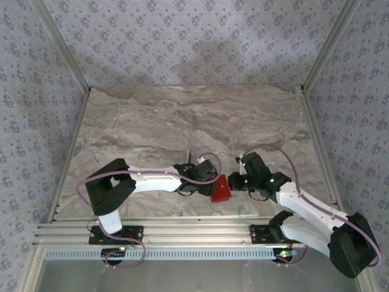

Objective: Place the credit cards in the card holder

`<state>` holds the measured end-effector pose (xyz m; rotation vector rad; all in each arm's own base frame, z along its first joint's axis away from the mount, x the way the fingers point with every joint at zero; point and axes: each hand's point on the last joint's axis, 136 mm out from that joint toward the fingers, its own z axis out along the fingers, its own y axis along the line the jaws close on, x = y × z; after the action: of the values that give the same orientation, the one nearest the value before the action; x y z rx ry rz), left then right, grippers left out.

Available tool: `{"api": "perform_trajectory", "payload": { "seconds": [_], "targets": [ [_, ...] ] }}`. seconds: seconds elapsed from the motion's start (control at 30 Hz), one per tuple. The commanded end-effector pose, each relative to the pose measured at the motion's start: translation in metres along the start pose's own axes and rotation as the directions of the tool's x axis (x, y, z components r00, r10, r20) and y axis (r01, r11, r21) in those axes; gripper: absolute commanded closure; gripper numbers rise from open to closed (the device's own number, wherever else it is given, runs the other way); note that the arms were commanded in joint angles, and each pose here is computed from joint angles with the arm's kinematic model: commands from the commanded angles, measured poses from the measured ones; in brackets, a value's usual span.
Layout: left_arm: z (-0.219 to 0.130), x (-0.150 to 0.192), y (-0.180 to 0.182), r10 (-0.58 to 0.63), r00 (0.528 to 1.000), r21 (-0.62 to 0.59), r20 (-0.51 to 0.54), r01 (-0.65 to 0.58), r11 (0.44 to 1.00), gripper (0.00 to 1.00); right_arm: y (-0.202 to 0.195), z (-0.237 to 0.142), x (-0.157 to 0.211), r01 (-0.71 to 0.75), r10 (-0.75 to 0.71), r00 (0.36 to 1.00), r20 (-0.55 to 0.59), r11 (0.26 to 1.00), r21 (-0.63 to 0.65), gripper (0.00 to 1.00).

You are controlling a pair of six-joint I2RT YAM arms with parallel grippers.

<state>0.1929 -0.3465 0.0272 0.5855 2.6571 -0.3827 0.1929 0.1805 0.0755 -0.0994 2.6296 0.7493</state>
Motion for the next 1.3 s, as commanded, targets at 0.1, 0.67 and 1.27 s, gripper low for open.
{"api": "perform_trajectory", "payload": {
  "seconds": [0.1, 0.67, 1.27],
  "targets": [
    [0.006, 0.008, 0.012, 0.0, 1.0, -0.059, -0.03, -0.001, 0.998, 0.33, 0.015, 0.01, 0.001, 0.033, -0.034, 0.999, -0.025, 0.998, -0.049, 1.0],
    [0.006, 0.008, 0.009, 0.003, 1.0, -0.043, -0.029, -0.005, 0.999, 0.34, 0.018, 0.033, 0.005, 0.021, -0.025, 0.997, -0.077, 0.999, -0.05, 1.0],
    [0.008, 0.008, 0.009, 0.004, 0.999, -0.044, -0.032, -0.006, 0.999, 0.35, 0.007, 0.042, 0.019, 0.005, -0.003, 0.993, -0.117, 1.0, 0.015, 1.0]
  ]
}}
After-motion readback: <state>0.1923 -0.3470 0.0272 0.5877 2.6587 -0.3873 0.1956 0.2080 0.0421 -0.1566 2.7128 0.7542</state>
